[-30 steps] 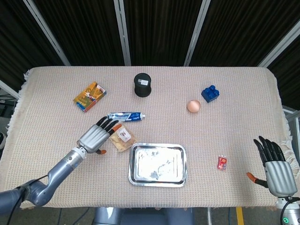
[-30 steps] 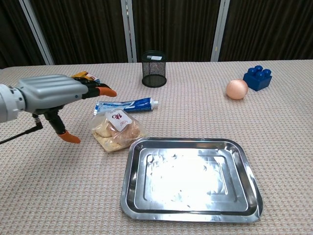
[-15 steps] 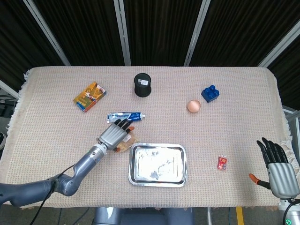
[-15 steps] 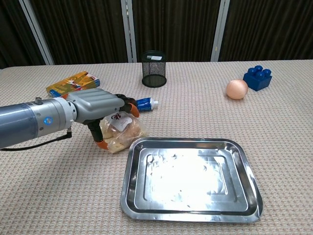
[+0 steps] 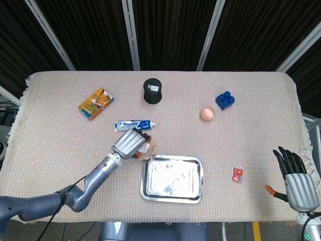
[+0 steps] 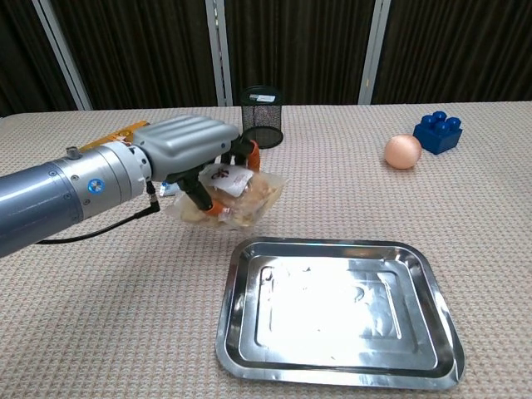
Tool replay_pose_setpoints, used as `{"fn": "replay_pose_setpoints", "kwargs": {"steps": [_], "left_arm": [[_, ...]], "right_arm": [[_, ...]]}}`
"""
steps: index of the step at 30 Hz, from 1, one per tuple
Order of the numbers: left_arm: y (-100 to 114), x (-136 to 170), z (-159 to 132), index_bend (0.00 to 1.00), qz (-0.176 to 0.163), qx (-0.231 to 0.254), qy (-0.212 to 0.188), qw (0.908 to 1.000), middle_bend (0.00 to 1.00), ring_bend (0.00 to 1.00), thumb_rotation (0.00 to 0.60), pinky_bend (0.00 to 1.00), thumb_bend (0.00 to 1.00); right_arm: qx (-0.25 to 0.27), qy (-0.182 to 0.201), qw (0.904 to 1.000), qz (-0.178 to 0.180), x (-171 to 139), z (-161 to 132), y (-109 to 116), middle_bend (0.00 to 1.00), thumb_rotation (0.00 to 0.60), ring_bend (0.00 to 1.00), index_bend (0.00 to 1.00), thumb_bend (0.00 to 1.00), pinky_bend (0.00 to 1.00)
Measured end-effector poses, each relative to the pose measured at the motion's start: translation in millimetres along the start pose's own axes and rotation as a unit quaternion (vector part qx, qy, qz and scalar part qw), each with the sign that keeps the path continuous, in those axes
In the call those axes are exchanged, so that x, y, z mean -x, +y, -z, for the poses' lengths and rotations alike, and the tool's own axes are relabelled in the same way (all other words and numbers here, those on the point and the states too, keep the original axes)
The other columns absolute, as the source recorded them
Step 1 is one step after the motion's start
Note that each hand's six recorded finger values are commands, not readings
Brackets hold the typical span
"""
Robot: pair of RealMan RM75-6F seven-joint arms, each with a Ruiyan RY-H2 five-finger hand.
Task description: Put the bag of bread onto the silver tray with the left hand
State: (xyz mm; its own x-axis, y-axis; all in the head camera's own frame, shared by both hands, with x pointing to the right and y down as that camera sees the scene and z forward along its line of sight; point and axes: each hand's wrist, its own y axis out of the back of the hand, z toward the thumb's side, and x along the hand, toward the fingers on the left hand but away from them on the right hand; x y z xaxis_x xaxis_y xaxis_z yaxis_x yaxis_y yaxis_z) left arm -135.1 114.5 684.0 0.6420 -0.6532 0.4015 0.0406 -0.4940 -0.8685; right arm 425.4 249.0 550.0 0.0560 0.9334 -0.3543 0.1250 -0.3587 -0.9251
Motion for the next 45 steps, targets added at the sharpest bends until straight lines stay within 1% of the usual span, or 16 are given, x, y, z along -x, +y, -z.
{"fn": "replay_pose_setpoints", "kwargs": {"steps": [5,10,12,14,16,17,19,20,23,27,31,33,37,40,43,45], "left_arm": [[27.2,8.5,-26.1,0.59,-0.059,0.022,-0.060,0.9962,0.47,0.42,0.600,0.46,0.45],[32.3,12.4,-68.4,0.56,-0.061,0.037,-0.125,0.9897,0.45,0.40,0.600,0.45,0.45],[27.5,10.6,-85.6,0.47,-0.050,0.039,-0.145,0.9874,0.38,0.34,0.600,0.43,0.45],[20.9,8.1,-102.9,0.25,-0.039,0.038,-0.162,0.9853,0.18,0.16,0.600,0.27,0.41],[14.3,6.1,-113.7,0.07,-0.028,0.033,-0.170,0.9844,0.04,0.03,0.600,0.11,0.32],[9.8,4.9,-117.7,0.01,-0.020,0.029,-0.172,0.9846,0.00,0.00,0.600,0.05,0.26],[3.8,3.1,-120.1,0.00,-0.007,0.023,-0.169,0.9854,0.00,0.00,0.600,0.01,0.16],[0.7,1.9,-120.1,0.00,0.000,0.019,-0.165,0.9862,0.00,0.00,0.600,0.00,0.12],[-3.7,-0.4,-117.6,0.00,0.016,0.013,-0.149,0.9886,0.00,0.00,0.600,0.00,0.07],[0.8,1.0,-108.2,0.00,0.021,0.023,-0.126,0.9915,0.00,0.00,0.600,0.00,0.06],[15.6,9.5,-85.8,0.00,0.006,0.032,-0.096,0.9948,0.00,0.00,0.600,0.00,0.09],[25.5,17.0,-68.4,0.01,-0.010,0.032,-0.073,0.9967,0.00,0.00,0.600,0.00,0.10],[44.7,40.9,-20.6,0.09,-0.042,0.020,-0.012,0.9989,0.00,0.00,0.600,0.00,0.11],[53.7,67.7,20.9,0.12,-0.045,0.014,0.041,0.9980,0.00,0.00,0.600,0.00,0.13],[59.2,103.7,64.1,0.13,-0.043,0.027,0.104,0.9933,0.00,0.00,0.600,0.00,0.13],[62.4,132.8,91.2,0.13,-0.047,0.039,0.148,0.9871,0.00,0.00,0.600,0.00,0.13]], "right_arm": [[0.001,0.002,1.0000,-0.002,1.6,-0.9,-0.9,0.00,0.600,0.00,0.00,0.00,0.08],[0.001,0.002,1.0000,-0.001,2.5,0.0,-0.4,0.00,0.600,0.00,0.00,0.00,0.08],[0.001,0.001,1.0000,-0.001,2.4,0.7,-0.1,0.00,0.600,0.00,0.00,0.00,0.08],[0.001,0.000,1.0000,-0.001,2.0,1.9,0.2,0.00,0.600,0.00,0.00,0.00,0.08],[0.001,-0.002,1.0000,-0.001,1.5,3.3,0.4,0.00,0.600,0.00,0.00,0.00,0.08],[0.002,-0.003,1.0000,-0.001,1.2,3.9,0.6,0.00,0.600,0.00,0.00,0.00,0.08],[0.002,-0.003,1.0000,0.000,0.8,4.9,1.0,0.00,0.600,0.00,0.00,0.00,0.08],[0.002,-0.004,1.0000,0.000,0.4,5.6,1.3,0.00,0.600,0.00,0.00,0.00,0.08],[0.003,-0.006,1.0000,0.001,-0.4,7.7,1.8,0.00,0.600,0.00,0.00,0.00,0.08],[0.004,-0.007,1.0000,0.002,-0.6,8.9,2.3,0.00,0.600,0.00,0.00,0.00,0.08],[0.006,-0.004,1.0000,0.002,1.0,8.0,2.0,0.00,0.600,0.00,0.00,0.00,0.08],[0.004,-0.001,1.0000,0.003,2.9,7.3,2.2,0.00,0.600,0.00,0.00,0.00,0.08],[0.000,0.002,1.0000,0.004,7.5,5.9,3.3,0.00,0.600,0.00,0.00,0.00,0.08],[-0.002,0.002,1.0000,0.008,11.1,5.7,4.3,0.00,0.600,0.00,0.00,0.00,0.08],[-0.004,-0.001,0.9999,0.011,14.0,5.9,3.9,0.00,0.600,0.00,0.00,0.00,0.08],[-0.008,-0.003,0.9999,0.011,15.6,6.2,3.1,0.00,0.600,0.00,0.00,0.00,0.08]]}}
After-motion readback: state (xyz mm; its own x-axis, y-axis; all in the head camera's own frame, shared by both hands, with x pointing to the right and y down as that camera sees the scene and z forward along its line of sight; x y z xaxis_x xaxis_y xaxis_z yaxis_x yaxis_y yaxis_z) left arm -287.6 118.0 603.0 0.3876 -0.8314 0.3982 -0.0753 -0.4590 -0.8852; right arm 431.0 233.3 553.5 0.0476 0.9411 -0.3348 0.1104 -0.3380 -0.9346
